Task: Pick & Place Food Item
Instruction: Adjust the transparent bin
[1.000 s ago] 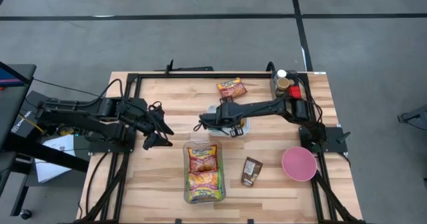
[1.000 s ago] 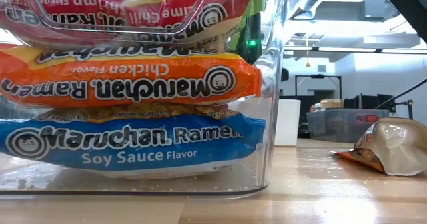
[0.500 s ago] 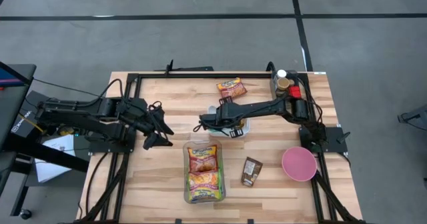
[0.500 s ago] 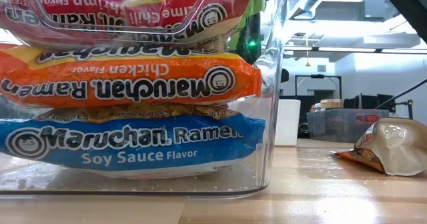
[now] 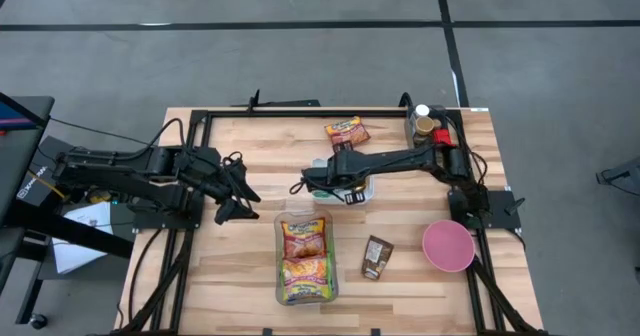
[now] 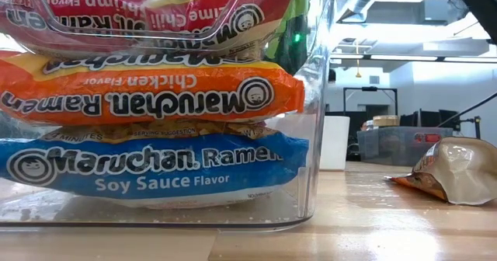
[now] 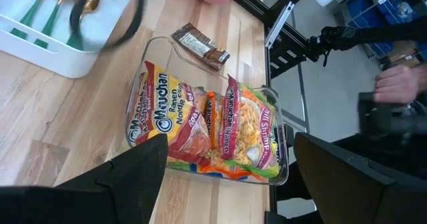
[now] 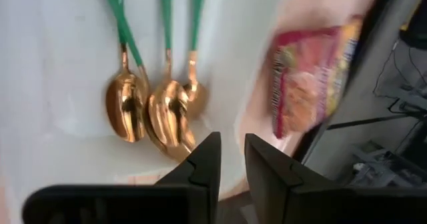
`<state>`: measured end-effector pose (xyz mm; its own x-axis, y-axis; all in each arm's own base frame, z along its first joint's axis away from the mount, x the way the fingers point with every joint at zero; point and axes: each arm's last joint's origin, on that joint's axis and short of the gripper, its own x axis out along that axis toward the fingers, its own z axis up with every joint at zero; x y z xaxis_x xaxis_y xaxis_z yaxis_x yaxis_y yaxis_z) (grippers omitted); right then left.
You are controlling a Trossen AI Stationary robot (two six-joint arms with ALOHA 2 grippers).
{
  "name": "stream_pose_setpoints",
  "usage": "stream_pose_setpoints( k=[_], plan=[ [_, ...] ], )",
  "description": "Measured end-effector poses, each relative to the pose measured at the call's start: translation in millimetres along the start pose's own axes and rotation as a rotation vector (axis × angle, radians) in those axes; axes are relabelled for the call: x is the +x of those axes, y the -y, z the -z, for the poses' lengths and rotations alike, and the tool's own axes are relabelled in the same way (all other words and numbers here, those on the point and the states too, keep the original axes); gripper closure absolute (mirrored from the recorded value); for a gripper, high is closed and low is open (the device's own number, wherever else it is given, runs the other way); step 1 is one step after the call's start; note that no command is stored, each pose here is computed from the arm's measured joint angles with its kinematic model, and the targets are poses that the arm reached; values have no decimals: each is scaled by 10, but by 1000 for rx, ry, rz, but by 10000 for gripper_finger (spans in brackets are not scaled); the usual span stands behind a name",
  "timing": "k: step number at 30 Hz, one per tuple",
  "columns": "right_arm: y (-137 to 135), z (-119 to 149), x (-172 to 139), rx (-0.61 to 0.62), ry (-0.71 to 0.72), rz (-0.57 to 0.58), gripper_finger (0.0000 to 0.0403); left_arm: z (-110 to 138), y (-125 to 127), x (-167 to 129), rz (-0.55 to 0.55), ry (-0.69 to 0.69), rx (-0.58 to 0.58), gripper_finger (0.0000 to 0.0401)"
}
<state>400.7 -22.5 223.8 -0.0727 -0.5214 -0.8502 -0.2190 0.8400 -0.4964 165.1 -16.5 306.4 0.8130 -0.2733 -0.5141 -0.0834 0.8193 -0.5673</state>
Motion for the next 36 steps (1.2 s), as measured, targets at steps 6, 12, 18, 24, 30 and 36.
stream_pose_setpoints(
  k=[6, 12, 18, 24, 30, 36],
  plan=[
    [278, 462, -670, 371, 194, 10, 342, 48, 75, 43, 52, -49, -4, 100],
    [401, 1142, -1468, 786, 519, -117, 384, 301, 311, 264, 114, -267, -76, 171],
    [324, 1577, -1944, 946, 758, -240, 400, 786, 689, 575, 110, -517, -122, 337],
    [189, 1646, -2075, 953, 809, -268, 402, 1061, 902, 991, 90, -506, -176, 396],
    [45, 1584, -2125, 886, 825, -254, 402, 1295, 776, 1426, -96, -506, -230, 400],
    [-57, 1573, -2229, 874, 895, -211, 403, 1345, 597, 1699, -236, -428, -268, 401]
  ],
)
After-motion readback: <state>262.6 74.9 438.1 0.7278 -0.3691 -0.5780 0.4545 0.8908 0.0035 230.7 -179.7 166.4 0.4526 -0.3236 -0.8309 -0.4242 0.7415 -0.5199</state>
